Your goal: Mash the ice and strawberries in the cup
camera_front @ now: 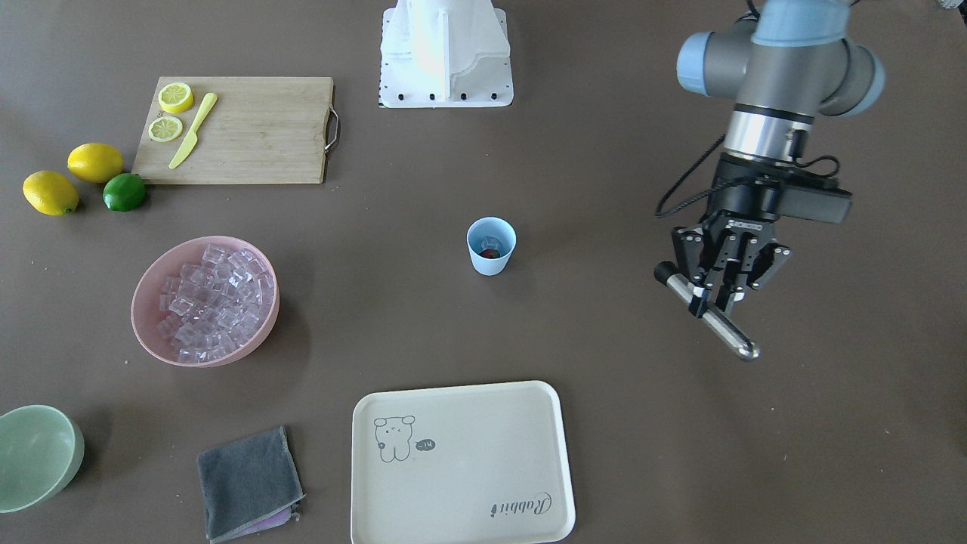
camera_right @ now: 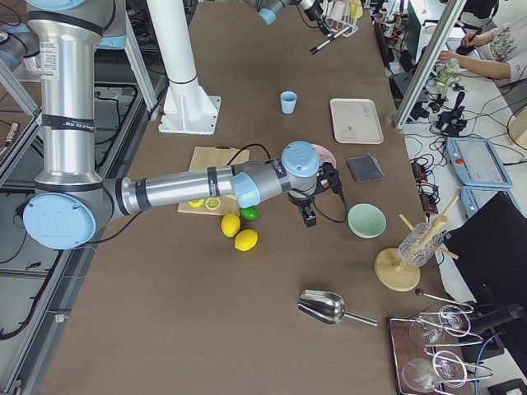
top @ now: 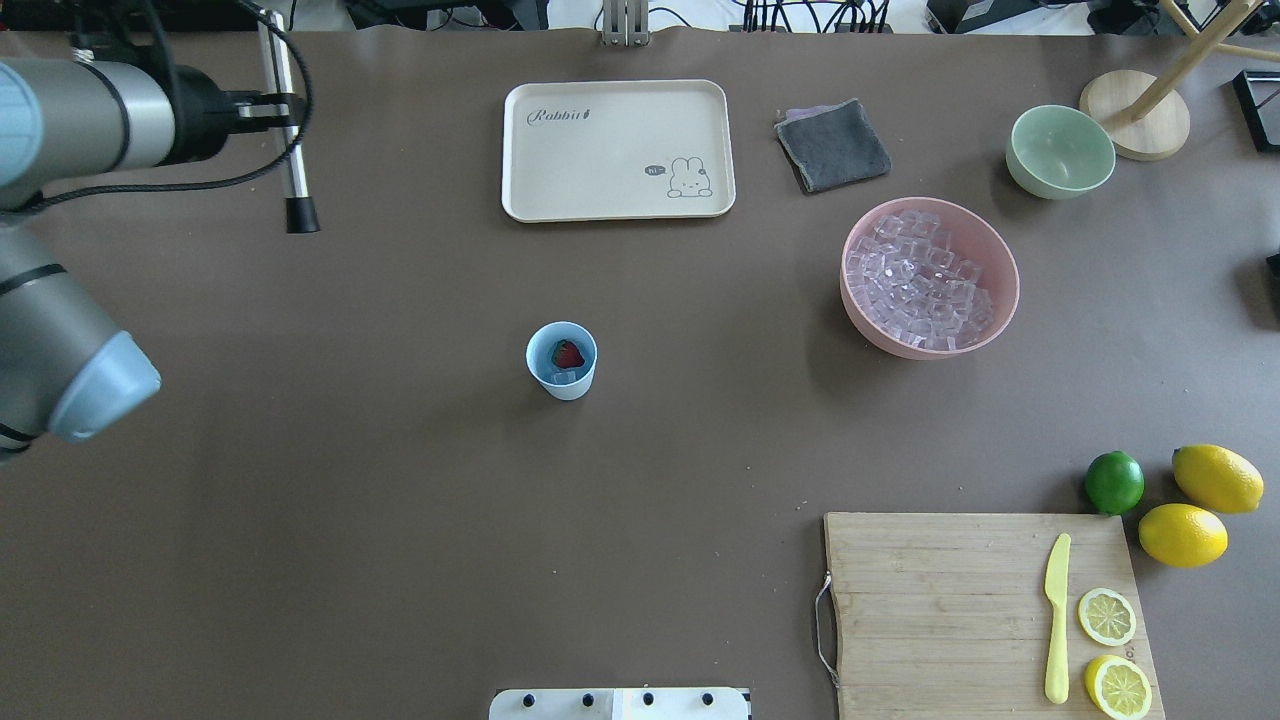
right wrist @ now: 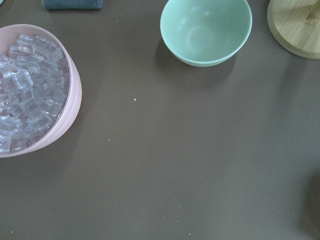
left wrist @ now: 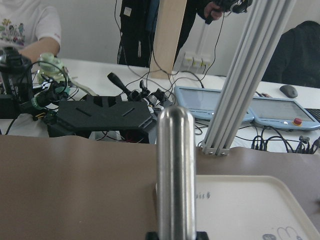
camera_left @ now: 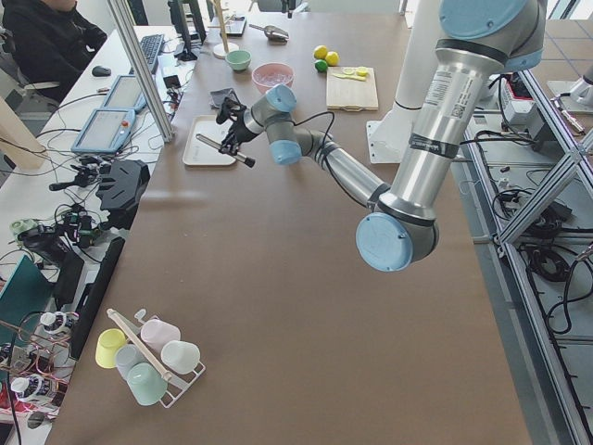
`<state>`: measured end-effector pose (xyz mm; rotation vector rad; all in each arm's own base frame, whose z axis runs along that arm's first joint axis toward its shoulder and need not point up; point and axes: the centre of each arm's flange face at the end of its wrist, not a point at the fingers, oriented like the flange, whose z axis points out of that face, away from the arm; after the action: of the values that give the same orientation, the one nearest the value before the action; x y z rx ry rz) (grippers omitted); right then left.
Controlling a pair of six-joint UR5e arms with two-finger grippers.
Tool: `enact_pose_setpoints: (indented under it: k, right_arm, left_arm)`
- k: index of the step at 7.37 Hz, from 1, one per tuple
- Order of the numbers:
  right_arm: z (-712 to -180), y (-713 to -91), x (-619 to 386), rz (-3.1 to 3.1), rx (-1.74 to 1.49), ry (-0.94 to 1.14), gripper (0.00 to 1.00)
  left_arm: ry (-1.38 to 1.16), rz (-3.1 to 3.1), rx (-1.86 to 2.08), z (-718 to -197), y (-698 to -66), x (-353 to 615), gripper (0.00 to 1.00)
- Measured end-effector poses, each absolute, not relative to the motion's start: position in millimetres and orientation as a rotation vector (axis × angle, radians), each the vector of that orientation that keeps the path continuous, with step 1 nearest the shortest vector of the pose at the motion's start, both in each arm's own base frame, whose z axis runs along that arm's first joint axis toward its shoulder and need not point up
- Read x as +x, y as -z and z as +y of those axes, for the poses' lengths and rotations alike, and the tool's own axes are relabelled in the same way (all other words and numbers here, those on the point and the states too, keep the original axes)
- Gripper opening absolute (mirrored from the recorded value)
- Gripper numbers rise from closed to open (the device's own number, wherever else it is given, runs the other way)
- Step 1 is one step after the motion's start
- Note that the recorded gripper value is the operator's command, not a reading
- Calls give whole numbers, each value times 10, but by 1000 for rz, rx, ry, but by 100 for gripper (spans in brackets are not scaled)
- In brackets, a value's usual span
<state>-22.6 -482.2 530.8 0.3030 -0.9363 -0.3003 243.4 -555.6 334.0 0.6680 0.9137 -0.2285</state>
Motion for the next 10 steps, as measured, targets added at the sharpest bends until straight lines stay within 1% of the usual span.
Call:
enact_pose_setpoints:
  k: [2, 3, 4, 6, 8, 10]
  right_arm:
    - [-4820, -5334, -228, -929, 300, 299, 98]
    - [-4814, -5345, -227, -925, 299, 299, 98]
    - [-4799, -5350, -223, -924, 299, 297, 99]
    - [-4762, -5355, -211, -914, 302, 292, 99]
    - [-4768, -5367, -188, -883, 310, 287, 99]
    - [-4751, -5329, -140, -876, 320, 277, 99]
  left_arm:
    - [105, 874, 478, -5565, -4456, 1529, 0]
    - [55, 863, 405, -5458, -4942, 1287, 0]
    - [-4, 847, 351, -5409, -5238, 1313, 0]
    - [-106, 801, 278, -5413, -5605, 1608, 0]
    - [-113, 749, 236, -5333, -6022, 1612, 0]
    - [-101, 730, 205, -5233, -6234, 1576, 0]
